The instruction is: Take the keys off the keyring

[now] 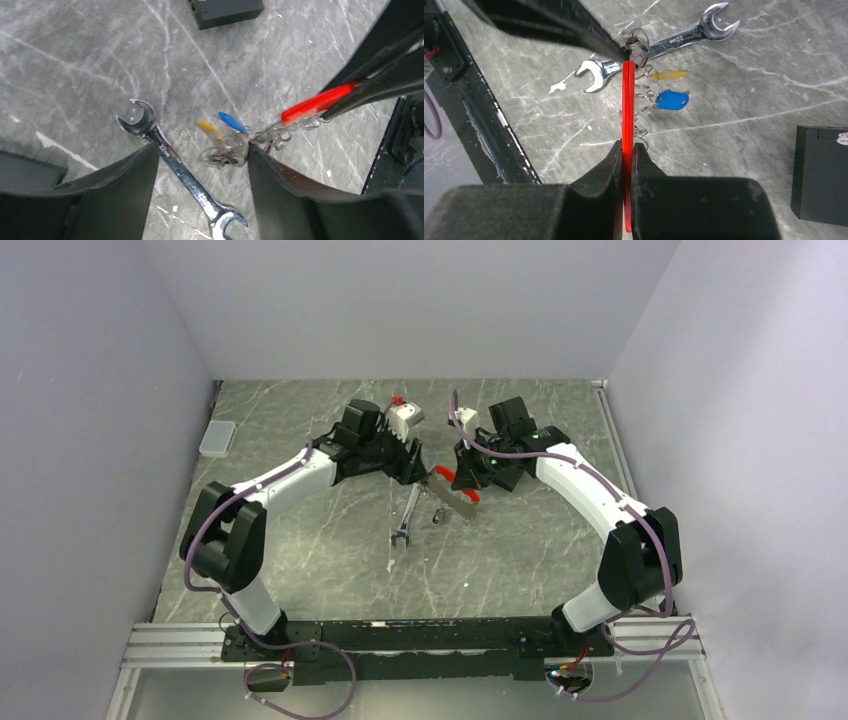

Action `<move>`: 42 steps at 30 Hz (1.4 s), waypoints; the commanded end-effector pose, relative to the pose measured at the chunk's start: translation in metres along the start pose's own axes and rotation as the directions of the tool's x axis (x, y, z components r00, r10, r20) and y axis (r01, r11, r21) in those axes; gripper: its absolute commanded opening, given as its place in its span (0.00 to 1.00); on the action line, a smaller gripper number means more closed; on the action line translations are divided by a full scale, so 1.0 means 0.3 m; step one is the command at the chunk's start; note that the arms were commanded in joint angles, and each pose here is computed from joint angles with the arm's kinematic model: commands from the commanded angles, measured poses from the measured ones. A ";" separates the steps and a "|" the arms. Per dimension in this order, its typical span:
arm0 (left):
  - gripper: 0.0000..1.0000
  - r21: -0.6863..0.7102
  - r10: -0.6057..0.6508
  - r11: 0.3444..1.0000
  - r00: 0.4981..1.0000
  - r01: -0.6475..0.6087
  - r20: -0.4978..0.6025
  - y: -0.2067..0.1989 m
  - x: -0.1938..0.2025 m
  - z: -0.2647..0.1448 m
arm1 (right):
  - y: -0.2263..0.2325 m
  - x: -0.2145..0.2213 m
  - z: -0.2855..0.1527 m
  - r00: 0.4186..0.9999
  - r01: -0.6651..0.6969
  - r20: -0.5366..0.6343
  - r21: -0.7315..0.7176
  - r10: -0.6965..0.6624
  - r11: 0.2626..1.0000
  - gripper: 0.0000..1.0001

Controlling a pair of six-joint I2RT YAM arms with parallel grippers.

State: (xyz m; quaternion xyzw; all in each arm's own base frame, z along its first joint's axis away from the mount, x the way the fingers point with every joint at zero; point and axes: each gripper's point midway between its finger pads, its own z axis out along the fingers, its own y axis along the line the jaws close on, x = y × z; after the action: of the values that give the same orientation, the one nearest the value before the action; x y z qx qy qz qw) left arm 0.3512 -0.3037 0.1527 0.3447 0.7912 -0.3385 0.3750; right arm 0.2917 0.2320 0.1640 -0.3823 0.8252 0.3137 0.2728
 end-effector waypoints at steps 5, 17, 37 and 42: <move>0.52 -0.075 -0.113 0.990 0.992 0.117 0.048 0.176 0.010 -0.109 | -0.007 -0.062 -0.092 0.997 0.063 0.034 0.109 -0.067 0.992 0.00; 0.61 0.388 0.003 0.917 0.975 -0.091 0.222 -0.101 -0.005 -0.190 | 0.070 -0.062 -0.107 0.994 0.102 0.033 -0.015 -0.101 0.995 0.00; 0.45 0.431 0.044 0.890 0.967 -0.152 0.252 -0.180 0.057 -0.143 | 0.190 -0.112 -0.169 0.981 0.158 0.131 -0.132 -0.141 0.978 0.00; 0.17 0.461 0.045 0.875 0.972 -0.149 0.230 -0.191 0.076 -0.163 | 0.168 -0.102 -0.179 0.981 0.158 0.127 -0.079 -0.147 0.984 0.00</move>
State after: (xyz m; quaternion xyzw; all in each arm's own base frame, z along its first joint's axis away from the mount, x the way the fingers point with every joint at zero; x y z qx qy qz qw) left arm 0.2850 -0.2921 0.1614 0.4047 0.6453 -0.5305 0.3720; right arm 0.2553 0.2331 0.2070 -0.4243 0.7836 0.3572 0.2799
